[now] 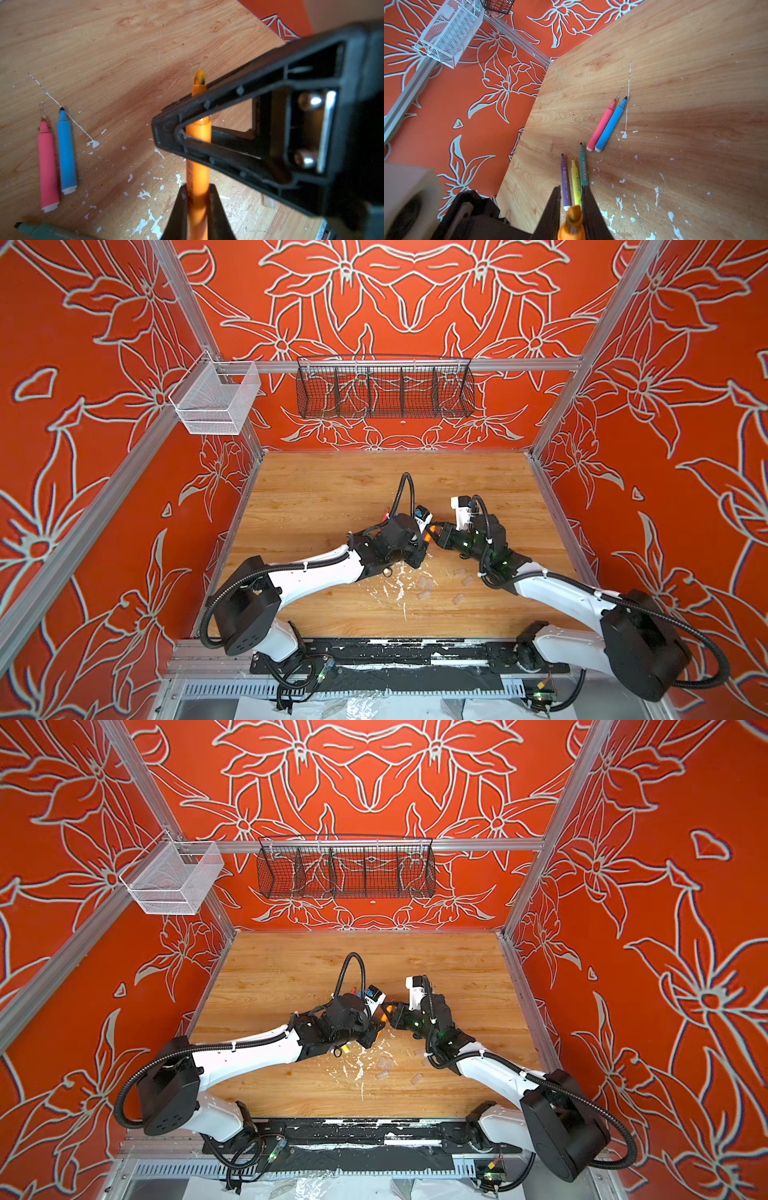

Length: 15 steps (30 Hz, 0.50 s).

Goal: Insert the pens into the pen caps

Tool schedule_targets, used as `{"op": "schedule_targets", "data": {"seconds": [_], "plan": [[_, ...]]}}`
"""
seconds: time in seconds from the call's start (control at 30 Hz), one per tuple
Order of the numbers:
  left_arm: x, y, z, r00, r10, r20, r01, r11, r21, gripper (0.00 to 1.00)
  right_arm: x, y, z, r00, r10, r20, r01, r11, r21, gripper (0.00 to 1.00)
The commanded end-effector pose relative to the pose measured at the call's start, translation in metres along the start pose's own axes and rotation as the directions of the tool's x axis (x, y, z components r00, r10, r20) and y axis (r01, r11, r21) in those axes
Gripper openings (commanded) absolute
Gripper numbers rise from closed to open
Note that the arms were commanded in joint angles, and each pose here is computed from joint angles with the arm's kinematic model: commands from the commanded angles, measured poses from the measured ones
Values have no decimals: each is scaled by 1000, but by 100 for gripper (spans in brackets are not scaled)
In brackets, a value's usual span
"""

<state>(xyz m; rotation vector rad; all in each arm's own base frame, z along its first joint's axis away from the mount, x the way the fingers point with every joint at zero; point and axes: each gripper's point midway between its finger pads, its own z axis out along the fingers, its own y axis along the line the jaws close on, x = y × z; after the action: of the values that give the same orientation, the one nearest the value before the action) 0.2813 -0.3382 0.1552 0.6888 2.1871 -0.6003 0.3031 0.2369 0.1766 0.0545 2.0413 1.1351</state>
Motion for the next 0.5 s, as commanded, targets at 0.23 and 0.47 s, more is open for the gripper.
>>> {"op": "schedule_targets", "data": {"seconds": [0.23, 0.47], "plan": [[-13, -7, -2, 999, 12, 36, -13, 1000, 19, 13, -1, 8, -1, 1000, 24, -1, -24, 999, -28, 0], [-11, -6, 3, 999, 24, 33, -24, 1000, 10, 30, 0, 20, -2, 998, 60, 12, -58, 991, -122, 0]]}}
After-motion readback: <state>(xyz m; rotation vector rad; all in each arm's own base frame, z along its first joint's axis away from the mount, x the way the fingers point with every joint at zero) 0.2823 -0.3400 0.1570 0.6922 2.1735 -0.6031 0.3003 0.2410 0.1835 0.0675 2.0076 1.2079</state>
